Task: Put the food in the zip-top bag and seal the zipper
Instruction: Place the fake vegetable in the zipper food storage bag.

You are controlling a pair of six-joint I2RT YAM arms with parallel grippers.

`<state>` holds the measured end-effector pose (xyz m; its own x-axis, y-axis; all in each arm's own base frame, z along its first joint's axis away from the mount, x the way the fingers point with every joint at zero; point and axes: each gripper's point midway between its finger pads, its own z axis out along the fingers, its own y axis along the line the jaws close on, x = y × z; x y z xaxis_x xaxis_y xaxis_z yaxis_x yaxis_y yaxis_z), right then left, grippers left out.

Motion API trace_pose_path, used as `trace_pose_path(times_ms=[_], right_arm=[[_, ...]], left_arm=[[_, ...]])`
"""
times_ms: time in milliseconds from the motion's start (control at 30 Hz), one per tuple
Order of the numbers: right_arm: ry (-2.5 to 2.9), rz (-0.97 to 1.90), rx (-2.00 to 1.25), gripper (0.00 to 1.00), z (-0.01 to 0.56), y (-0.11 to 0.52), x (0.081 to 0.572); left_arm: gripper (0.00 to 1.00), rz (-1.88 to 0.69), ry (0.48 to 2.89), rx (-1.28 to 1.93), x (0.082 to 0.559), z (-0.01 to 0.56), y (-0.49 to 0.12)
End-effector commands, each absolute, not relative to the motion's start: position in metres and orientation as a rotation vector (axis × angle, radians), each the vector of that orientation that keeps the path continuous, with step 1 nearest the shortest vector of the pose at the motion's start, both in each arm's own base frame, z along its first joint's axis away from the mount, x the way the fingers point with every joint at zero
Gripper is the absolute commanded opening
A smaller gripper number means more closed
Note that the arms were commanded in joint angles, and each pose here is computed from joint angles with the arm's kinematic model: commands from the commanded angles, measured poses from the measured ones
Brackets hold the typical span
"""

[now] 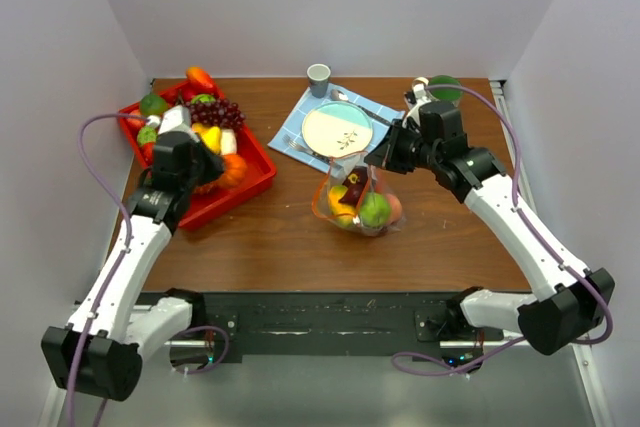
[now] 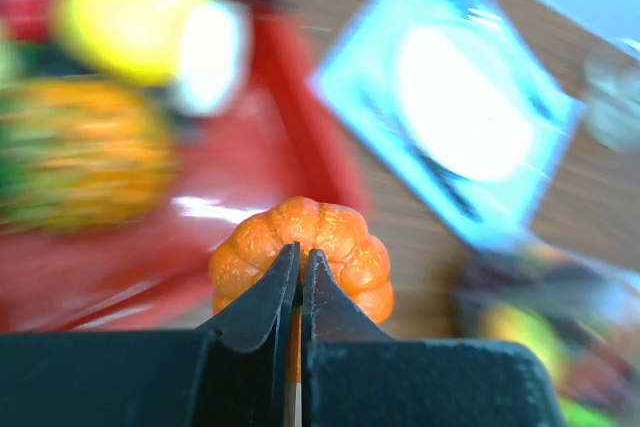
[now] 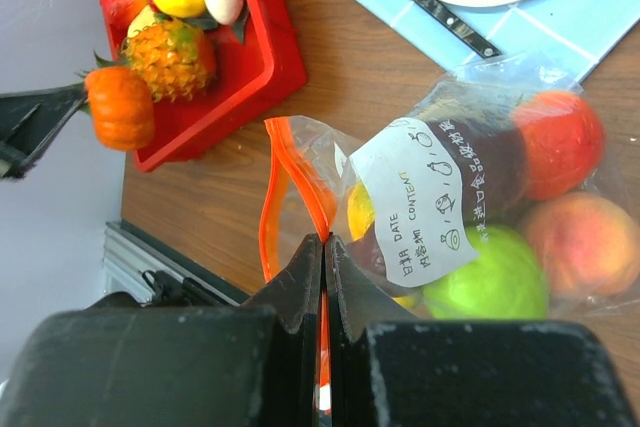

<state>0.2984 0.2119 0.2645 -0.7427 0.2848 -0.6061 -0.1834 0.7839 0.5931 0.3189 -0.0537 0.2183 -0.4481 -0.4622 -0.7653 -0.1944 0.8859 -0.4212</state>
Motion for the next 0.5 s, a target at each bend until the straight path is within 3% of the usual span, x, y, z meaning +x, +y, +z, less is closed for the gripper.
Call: trace_pose_path(times_ms=[0, 267, 467], right_arm=[[2.189, 0.839, 0.091, 0.0, 0.289, 0.213, 0.311], [2.184, 0.819, 0.128, 0.0, 0.293, 0.212, 0.316], [2.187, 0.782, 0.148, 0.0, 0.295, 0.205, 0.313]], left_arm=[[0.0, -0.649, 1.933, -0.268, 0.314, 0.286, -0.145], [0.0, -0.847, 1.879, -0.113, 0.305, 0.326, -0.243], [0.0, -0.9, 1.908, -0.021, 0.304, 0.319, -0.301]])
